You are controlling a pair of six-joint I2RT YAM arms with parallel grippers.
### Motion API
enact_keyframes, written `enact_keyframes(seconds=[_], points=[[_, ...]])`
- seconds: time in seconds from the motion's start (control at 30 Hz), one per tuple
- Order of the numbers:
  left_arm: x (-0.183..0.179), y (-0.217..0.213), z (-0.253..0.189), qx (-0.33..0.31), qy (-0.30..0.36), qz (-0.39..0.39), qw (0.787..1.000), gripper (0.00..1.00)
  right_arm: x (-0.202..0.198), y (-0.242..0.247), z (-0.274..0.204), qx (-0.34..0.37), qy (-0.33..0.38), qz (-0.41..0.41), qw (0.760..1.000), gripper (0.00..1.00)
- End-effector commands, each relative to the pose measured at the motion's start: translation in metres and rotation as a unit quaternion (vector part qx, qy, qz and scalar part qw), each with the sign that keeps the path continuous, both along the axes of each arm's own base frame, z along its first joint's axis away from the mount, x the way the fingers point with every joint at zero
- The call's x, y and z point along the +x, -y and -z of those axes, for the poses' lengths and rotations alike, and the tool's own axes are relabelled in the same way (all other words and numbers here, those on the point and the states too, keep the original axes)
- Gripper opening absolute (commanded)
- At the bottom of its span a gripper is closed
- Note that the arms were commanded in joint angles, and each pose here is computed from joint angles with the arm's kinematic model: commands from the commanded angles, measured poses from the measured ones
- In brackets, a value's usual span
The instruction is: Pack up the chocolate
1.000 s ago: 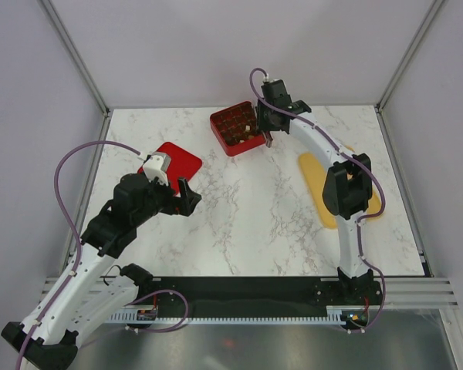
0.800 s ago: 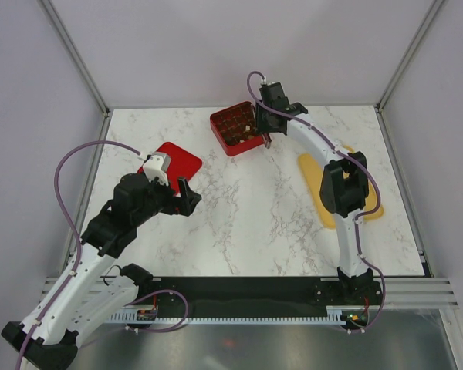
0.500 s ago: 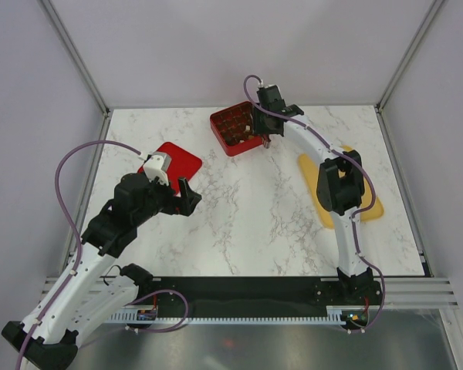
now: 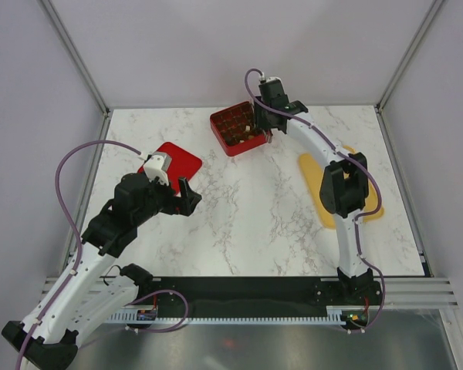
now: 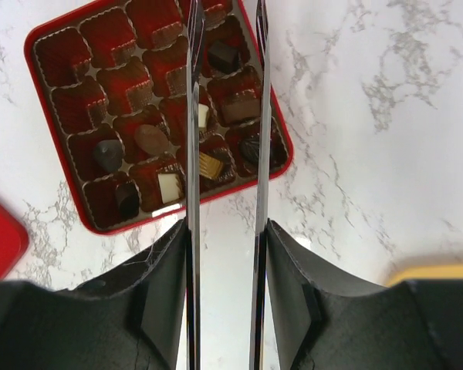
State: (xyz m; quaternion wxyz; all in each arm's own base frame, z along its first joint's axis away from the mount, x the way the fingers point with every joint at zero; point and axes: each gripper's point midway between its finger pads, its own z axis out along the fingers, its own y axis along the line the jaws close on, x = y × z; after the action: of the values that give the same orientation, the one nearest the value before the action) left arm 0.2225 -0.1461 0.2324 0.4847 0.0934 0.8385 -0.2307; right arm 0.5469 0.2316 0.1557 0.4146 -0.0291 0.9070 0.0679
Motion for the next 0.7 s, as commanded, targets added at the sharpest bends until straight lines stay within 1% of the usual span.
enact_keyframes(seconds=[0.0, 0.03, 0.07, 0.1, 0.13, 0.17, 0.2, 0.23, 0.27, 0.3, 0.33, 0.37, 0.4, 0.47, 0.5, 0.57, 0.6, 0.67], points=[[0.003, -0.004, -0.008, 0.011, 0.022, -0.001, 1.0, 1.0, -0.017, 0.02, -0.109, 0.02, 0.099, 0.025, 0.995, 0.49], [0.003, -0.003, -0.008, 0.009, 0.022, 0.001, 1.0, 1.0, -0.025, 0.027, -0.111, 0.016, 0.093, 0.032, 0.995, 0.5], [0.002, -0.003, -0.007, 0.01, 0.021, 0.002, 1.0, 1.0, -0.037, 0.035, -0.101, 0.006, 0.076, 0.039, 0.996, 0.5], [0.002, -0.003, -0.009, 0.008, 0.023, 0.003, 1.0, 1.0, -0.05, 0.046, -0.12, 0.009, 0.089, 0.051, 0.995, 0.49], [0.002, -0.003, -0.008, 0.008, 0.022, 0.004, 1.0, 1.0, -0.062, 0.054, -0.117, 0.004, 0.076, 0.061, 0.995, 0.5], [0.002, -0.003, -0.009, 0.008, 0.022, 0.004, 1.0, 1.0, -0.076, 0.065, -0.1, -0.009, 0.052, 0.071, 0.996, 0.49], [0.001, -0.003, -0.009, 0.007, 0.024, 0.005, 1.0, 1.0, -0.092, 0.076, -0.114, -0.005, 0.057, 0.08, 0.995, 0.49], [0.001, -0.003, -0.01, 0.006, 0.024, 0.006, 1.0, 1.0, -0.105, 0.087, -0.106, -0.006, 0.036, 0.094, 0.995, 0.49], [0.001, -0.002, -0.01, 0.006, 0.025, 0.006, 1.0, 1.0, -0.121, 0.095, -0.085, -0.015, 0.007, 0.096, 0.995, 0.49], [0.0, -0.002, -0.011, 0.005, 0.025, 0.008, 1.0, 1.0, -0.138, 0.103, -0.095, -0.006, 0.009, 0.103, 0.995, 0.49], [0.0, -0.002, -0.009, 0.005, 0.023, 0.008, 1.0, 1.0, -0.153, 0.112, -0.085, -0.012, -0.013, 0.111, 0.994, 0.5], [0.0, -0.001, -0.009, 0.005, 0.023, 0.009, 1.0, 1.0, -0.17, 0.121, -0.065, -0.018, -0.043, 0.124, 0.991, 0.49], [0.0, -0.001, -0.01, 0.005, 0.023, 0.01, 1.0, 1.0, -0.186, 0.128, -0.07, -0.013, -0.043, 0.133, 0.99, 0.5], [0.0, 0.0, -0.011, 0.003, 0.023, 0.012, 1.0, 1.0, -0.219, 0.146, -0.041, -0.027, -0.095, 0.156, 0.983, 0.49], [0.0, 0.0, -0.011, 0.003, 0.023, 0.012, 1.0, 1.0, -0.232, 0.154, -0.041, -0.025, -0.099, 0.163, 0.981, 0.5], [-0.001, 0.001, -0.013, 0.0, 0.026, 0.016, 1.0, 1.0, -0.258, 0.172, -0.022, -0.042, -0.133, 0.182, 0.973, 0.49], [-0.001, 0.002, -0.013, -0.001, 0.027, 0.017, 1.0, 1.0, -0.267, 0.179, -0.026, -0.038, -0.126, 0.188, 0.973, 0.49], [-0.002, 0.003, -0.012, -0.002, 0.024, 0.02, 1.0, 1.0, -0.283, 0.193, -0.015, -0.04, -0.144, 0.205, 0.967, 0.5]])
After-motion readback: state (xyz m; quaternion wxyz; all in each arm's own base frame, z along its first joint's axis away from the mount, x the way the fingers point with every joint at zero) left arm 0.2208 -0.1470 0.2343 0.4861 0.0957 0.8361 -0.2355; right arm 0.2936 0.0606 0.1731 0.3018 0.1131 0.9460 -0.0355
